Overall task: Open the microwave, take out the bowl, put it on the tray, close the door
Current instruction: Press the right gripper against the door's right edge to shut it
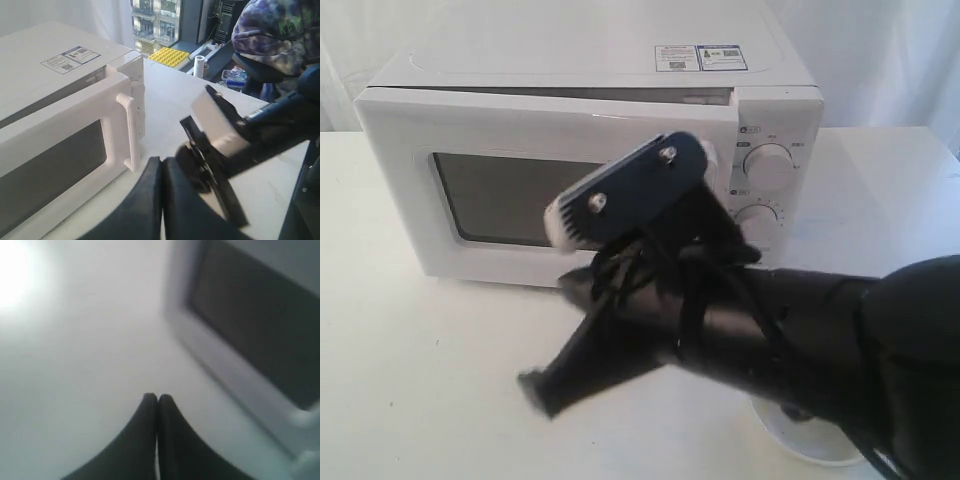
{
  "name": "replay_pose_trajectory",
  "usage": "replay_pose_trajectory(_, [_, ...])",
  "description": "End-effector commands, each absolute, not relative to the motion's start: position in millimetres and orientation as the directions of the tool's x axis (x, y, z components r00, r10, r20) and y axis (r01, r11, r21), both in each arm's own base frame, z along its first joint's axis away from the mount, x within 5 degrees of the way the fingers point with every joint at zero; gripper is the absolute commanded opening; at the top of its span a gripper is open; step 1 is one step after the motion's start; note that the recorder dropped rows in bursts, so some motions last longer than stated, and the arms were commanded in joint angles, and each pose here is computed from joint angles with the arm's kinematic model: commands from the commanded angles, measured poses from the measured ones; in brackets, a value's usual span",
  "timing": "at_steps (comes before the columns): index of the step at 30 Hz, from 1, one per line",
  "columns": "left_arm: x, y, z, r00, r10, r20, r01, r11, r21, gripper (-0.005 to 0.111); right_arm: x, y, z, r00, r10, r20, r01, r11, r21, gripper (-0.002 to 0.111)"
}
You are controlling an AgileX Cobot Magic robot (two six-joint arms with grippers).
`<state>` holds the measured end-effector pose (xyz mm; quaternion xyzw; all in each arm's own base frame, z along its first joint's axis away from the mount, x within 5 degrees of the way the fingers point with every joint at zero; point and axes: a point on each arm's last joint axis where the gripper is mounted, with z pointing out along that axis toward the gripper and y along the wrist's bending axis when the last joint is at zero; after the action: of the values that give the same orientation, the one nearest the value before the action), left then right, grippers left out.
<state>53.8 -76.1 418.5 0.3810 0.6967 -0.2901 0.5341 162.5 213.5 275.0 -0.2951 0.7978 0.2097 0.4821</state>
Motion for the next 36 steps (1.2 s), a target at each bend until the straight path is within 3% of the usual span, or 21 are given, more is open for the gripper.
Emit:
replay_pose_trajectory(1, [43,-73,414,-0.139,0.214,-0.967,0.844,0.536,-0.003,0.0,186,207,283,-0.286,-0.086,-0.954,-0.453,0.89,0.055,0.0])
replay_pose_trajectory(5, [47,-73,399,-0.173,0.215,-0.961,0.836,0.548,-0.028,0.0,189,216,272,-0.164,0.081,-0.983,-0.471,0.869,0.15,0.0])
replay_pose_trajectory(8, [49,-73,389,-0.194,0.21,-0.958,0.826,0.562,-0.044,0.0,194,211,251,-0.097,0.135,-0.986,-0.403,0.901,0.163,0.0])
replay_pose_trajectory(17, [53,-73,379,-0.208,0.188,-0.96,0.809,0.585,-0.06,0.0,207,209,223,0.078,0.121,-0.99,-0.271,0.958,0.096,0.0])
replay_pose_trajectory(36, [52,-73,380,-0.212,0.174,-0.962,0.811,0.58,-0.073,0.0,300,218,201,0.093,0.117,-0.989,-0.077,0.991,0.111,0.0])
